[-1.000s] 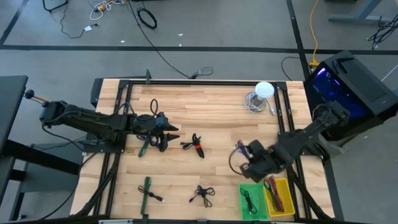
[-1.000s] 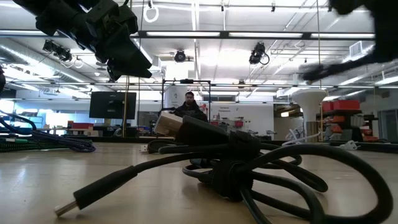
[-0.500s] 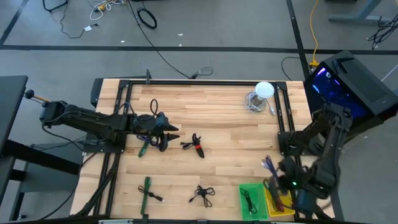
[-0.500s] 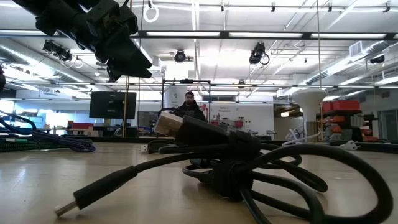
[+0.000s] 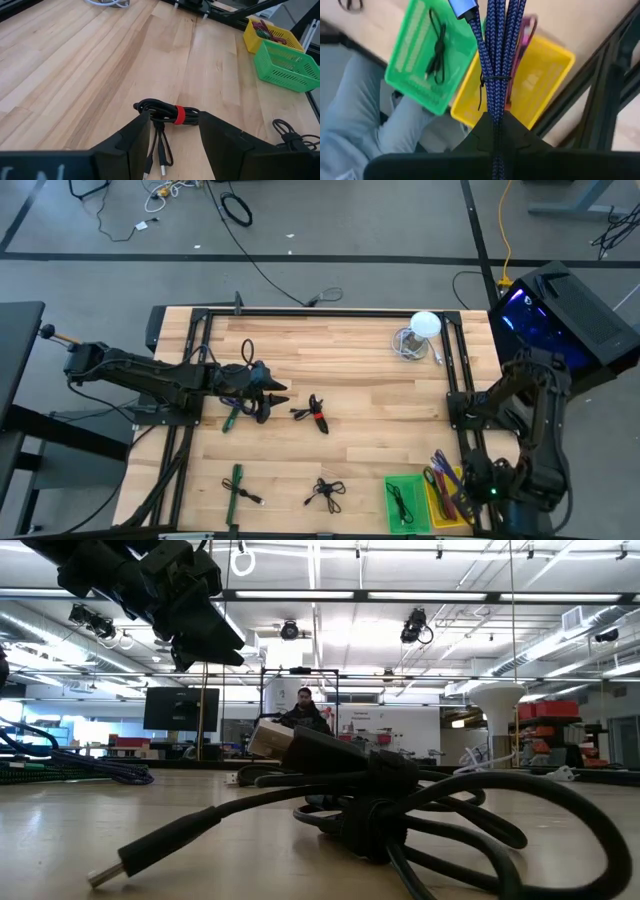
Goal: Pick & Place USB Port
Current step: Put the right blue and black charger cable into the yellow basket
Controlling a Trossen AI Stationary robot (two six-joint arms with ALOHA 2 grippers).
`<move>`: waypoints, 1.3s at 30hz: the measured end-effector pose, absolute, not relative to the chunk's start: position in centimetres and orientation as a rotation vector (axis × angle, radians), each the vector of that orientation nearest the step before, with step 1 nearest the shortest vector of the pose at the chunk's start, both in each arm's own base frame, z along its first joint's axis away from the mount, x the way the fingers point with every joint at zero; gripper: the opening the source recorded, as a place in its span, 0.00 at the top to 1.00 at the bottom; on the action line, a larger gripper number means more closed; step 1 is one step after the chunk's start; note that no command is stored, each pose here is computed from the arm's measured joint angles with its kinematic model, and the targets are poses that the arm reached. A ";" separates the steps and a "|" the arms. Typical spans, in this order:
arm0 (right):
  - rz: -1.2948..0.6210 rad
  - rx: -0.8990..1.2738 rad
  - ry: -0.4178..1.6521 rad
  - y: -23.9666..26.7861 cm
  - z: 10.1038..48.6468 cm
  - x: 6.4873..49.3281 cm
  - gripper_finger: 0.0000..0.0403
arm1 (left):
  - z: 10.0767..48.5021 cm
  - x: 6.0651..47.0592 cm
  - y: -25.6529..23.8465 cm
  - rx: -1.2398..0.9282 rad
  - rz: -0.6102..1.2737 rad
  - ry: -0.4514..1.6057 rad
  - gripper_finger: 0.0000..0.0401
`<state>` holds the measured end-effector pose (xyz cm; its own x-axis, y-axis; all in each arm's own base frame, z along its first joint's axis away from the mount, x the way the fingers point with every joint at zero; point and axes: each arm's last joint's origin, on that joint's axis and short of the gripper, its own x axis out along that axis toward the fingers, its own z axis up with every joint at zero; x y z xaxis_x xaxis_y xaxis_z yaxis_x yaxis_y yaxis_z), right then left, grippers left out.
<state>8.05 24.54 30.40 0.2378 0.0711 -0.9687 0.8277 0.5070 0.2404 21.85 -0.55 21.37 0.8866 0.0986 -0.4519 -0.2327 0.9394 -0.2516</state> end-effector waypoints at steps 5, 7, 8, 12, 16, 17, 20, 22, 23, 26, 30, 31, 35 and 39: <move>-0.607 0.913 1.302 26.5 29.2 7.7 0.99 | 21.4 21.8 -0.5 -0.304 0.182 0.448 0.56; -0.582 0.929 1.299 27.2 28.7 7.8 0.99 | 21.4 21.8 -0.5 -0.301 0.199 0.445 0.56; -0.573 0.928 1.300 27.5 28.5 7.8 0.99 | 21.4 21.8 -0.5 -0.299 0.205 0.444 0.56; -0.578 0.918 1.339 28.4 27.7 8.0 0.99 | 21.4 21.8 -0.4 -0.297 0.213 0.442 0.56; -0.622 0.870 1.311 28.3 27.1 8.0 0.99 | 21.4 21.8 -0.4 -0.296 0.215 0.442 0.56; -0.624 0.868 1.293 28.2 27.1 8.0 0.99 | 21.4 21.8 -0.4 -0.296 0.217 0.441 0.56; -0.620 0.883 1.228 28.1 27.1 8.4 0.99 | 21.4 21.8 -0.4 -0.303 0.221 0.440 0.56; -0.632 0.882 1.212 28.1 27.0 8.8 1.00 | 21.4 21.8 -0.4 -0.314 0.223 0.440 0.56; -0.638 0.880 1.218 28.1 26.9 8.8 1.00 | 21.4 21.8 -0.4 -0.314 0.223 0.439 0.56; -0.645 0.883 1.217 28.1 26.5 8.9 1.00 | 21.4 21.8 -0.4 -0.313 0.223 0.439 0.56; -0.659 0.883 1.234 27.9 25.4 9.1 0.99 | 21.4 21.8 -0.4 -0.313 0.223 0.439 0.56; -0.662 0.882 1.246 27.9 25.1 9.0 0.99 | 21.4 21.8 -0.4 -0.313 0.223 0.440 0.56; -0.663 0.882 1.243 27.8 24.0 9.0 0.99 | 21.4 21.8 -0.4 -0.313 0.223 0.439 0.56; -0.675 0.865 1.245 27.5 23.3 8.9 0.97 | 21.4 21.8 -0.4 -0.312 0.223 0.440 0.56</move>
